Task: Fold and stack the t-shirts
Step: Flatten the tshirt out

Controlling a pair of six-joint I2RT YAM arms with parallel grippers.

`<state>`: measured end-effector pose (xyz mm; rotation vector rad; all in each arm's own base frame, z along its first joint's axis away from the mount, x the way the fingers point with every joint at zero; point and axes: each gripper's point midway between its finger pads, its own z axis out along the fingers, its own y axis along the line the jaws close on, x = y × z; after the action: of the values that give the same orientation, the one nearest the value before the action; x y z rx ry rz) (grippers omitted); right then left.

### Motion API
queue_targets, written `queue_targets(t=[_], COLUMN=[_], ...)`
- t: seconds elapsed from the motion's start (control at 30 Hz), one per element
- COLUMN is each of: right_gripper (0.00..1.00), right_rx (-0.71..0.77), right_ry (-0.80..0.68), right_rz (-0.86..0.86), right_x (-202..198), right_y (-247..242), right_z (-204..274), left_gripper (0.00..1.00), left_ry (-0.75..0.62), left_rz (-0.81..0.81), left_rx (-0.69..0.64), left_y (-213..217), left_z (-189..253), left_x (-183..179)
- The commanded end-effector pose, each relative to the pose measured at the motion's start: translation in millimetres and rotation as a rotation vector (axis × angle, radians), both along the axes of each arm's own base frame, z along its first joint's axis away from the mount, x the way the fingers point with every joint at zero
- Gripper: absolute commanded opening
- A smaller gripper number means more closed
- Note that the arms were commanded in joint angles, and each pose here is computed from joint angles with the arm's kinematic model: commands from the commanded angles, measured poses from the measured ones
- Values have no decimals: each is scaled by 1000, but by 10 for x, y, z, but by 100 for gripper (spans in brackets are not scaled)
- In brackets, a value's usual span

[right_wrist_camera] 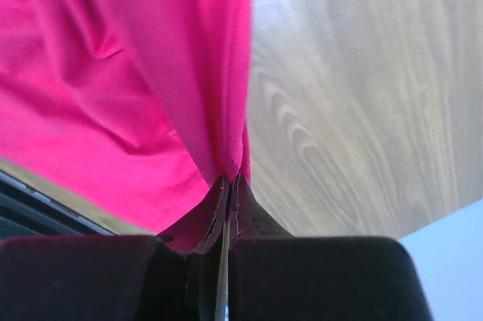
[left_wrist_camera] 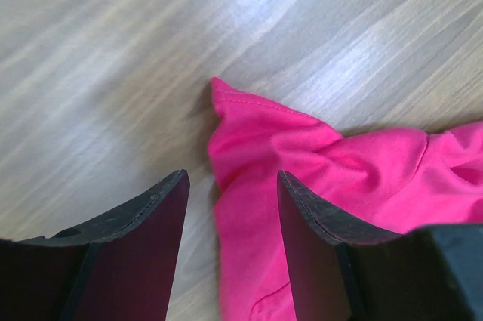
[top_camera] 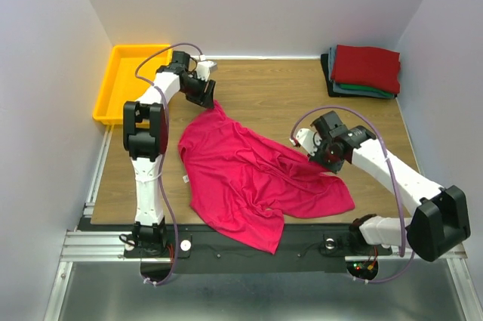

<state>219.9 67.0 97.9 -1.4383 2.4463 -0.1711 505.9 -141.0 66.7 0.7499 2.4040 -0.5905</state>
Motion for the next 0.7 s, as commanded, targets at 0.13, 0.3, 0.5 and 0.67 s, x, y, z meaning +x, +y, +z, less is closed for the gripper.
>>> queue_targets(t=[0.13,0.3,0.5,0.67], right_gripper=[1,1,1,1], right_rx=[28,39,54,70], right_ry=[-40,-51,-48,-44], right_rz=[-71,-73,-111,-136], right_x=[367,610,872,1041], right_y=[20,37,-42,-103], right_z=[219,295,330,337], left_gripper=[59,16,0,0], left_ry=[95,122,-152,-211], left_rz=[-16,-39,-160,-426], left_rx=[-102,-130,-94,85], left_y=[-173,-225,-433,-764], left_z=[-65,-123,822,829], left_x=[-122,-203,-367,-1415])
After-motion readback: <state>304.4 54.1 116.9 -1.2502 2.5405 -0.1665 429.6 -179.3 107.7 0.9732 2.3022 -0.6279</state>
